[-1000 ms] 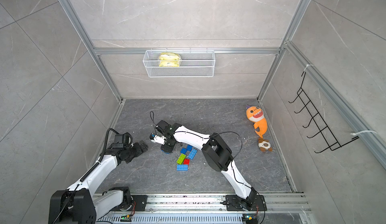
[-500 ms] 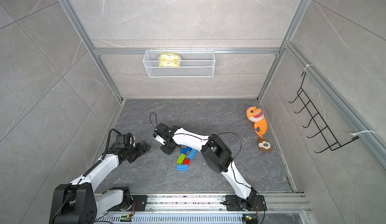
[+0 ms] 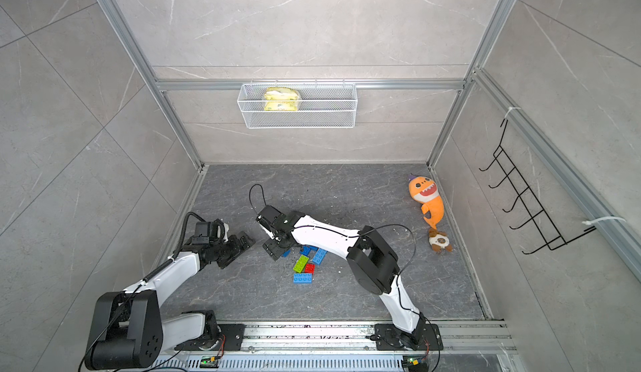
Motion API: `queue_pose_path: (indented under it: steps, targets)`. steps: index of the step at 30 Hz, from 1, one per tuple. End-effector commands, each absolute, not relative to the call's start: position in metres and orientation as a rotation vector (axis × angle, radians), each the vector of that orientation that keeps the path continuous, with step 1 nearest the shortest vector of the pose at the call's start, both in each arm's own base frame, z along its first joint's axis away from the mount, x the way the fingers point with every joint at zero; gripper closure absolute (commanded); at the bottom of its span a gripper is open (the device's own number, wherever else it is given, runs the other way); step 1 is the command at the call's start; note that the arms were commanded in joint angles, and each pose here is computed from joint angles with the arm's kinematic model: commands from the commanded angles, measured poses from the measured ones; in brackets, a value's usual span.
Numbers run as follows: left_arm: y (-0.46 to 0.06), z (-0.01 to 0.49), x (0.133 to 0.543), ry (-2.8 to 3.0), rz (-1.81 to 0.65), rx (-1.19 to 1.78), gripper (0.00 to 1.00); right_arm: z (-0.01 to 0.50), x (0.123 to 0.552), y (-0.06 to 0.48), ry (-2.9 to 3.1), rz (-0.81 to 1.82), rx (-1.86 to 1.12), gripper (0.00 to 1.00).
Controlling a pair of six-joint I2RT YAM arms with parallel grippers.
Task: Assemble a heart with lego
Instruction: Assemble the lego brick with the lego brick, then pick up the lego brick from the center of the board.
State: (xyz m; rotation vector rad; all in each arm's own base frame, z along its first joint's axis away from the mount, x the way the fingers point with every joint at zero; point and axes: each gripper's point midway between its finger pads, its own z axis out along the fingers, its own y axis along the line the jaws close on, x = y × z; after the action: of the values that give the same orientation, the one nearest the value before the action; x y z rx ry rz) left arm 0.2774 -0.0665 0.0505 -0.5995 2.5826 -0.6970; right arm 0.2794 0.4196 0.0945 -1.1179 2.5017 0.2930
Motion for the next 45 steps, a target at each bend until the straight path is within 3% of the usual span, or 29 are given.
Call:
queue_pose_path:
  steps: [1, 8, 17, 33, 45]
  targets:
    - [-0.074, 0.059, 0.281, 2.549, -0.766, -0.563, 0.00, 0.128, 0.285, 0.405, 2.463, 0.289, -1.028, 0.26]
    - [-0.091, 0.066, 0.284, 2.522, -0.884, -0.459, 0.00, 0.127, 0.293, 0.347, 2.599, 0.331, -0.784, 0.31]
    - [-0.110, 0.071, 0.285, 2.503, -0.933, -0.354, 0.00, 0.077, 0.281, 0.280, 2.804, 0.332, -0.454, 0.38]
    - [-0.116, 0.070, 0.287, 2.514, -0.942, -0.358, 0.00, 0.041, 0.263, 0.284, 2.889, 0.439, -0.341, 0.42]
    - [-0.115, 0.069, 0.287, 2.515, -0.932, -0.358, 0.00, 0.029, 0.273, 0.279, 2.905, 0.275, -0.393, 0.47]
